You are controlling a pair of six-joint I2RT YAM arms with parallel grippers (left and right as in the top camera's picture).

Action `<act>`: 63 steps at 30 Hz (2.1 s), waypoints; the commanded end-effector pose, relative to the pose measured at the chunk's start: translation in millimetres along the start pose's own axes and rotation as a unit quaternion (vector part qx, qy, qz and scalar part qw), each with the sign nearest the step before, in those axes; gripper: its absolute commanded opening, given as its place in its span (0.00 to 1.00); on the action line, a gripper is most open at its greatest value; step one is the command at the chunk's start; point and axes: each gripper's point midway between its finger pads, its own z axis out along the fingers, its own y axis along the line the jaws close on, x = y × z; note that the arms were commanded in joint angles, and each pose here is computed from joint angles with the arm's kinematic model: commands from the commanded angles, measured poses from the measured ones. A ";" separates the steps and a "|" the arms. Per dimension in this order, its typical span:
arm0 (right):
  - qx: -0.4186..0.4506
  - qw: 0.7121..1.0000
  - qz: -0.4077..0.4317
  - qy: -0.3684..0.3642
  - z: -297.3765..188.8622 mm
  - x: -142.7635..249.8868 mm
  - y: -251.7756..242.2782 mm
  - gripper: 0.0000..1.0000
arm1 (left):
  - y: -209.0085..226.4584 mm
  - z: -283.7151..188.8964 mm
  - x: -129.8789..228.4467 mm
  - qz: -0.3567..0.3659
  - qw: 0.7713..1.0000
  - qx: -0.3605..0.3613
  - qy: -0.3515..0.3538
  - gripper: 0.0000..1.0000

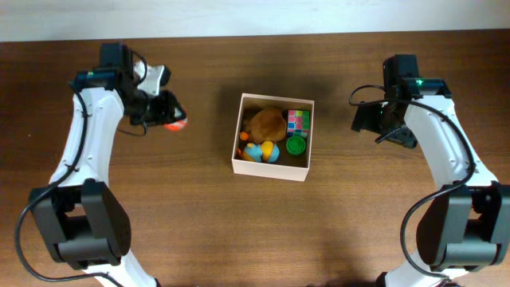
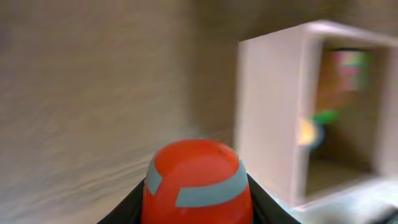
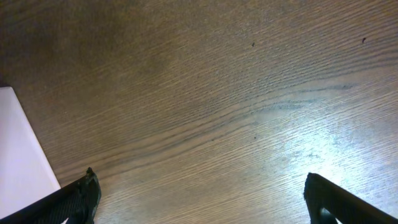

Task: Pack container
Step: 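Carry the ball with the left gripper into the box and release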

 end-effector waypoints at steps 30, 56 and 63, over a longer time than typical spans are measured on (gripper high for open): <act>0.002 1.000 0.006 0.002 1.2 0.8 -2.0 0.99 | -219.4 51.1 78.5 0.424 0.898 0.088 0.082 0.21; 0.002 1.000 0.006 0.002 1.2 0.8 -2.0 0.99 | -221.3 56.5 63.2 0.437 0.895 0.071 0.053 0.92; 0.002 1.000 0.006 0.002 1.2 0.8 -2.0 0.99 | -221.7 56.6 62.8 0.438 0.895 0.071 0.051 0.99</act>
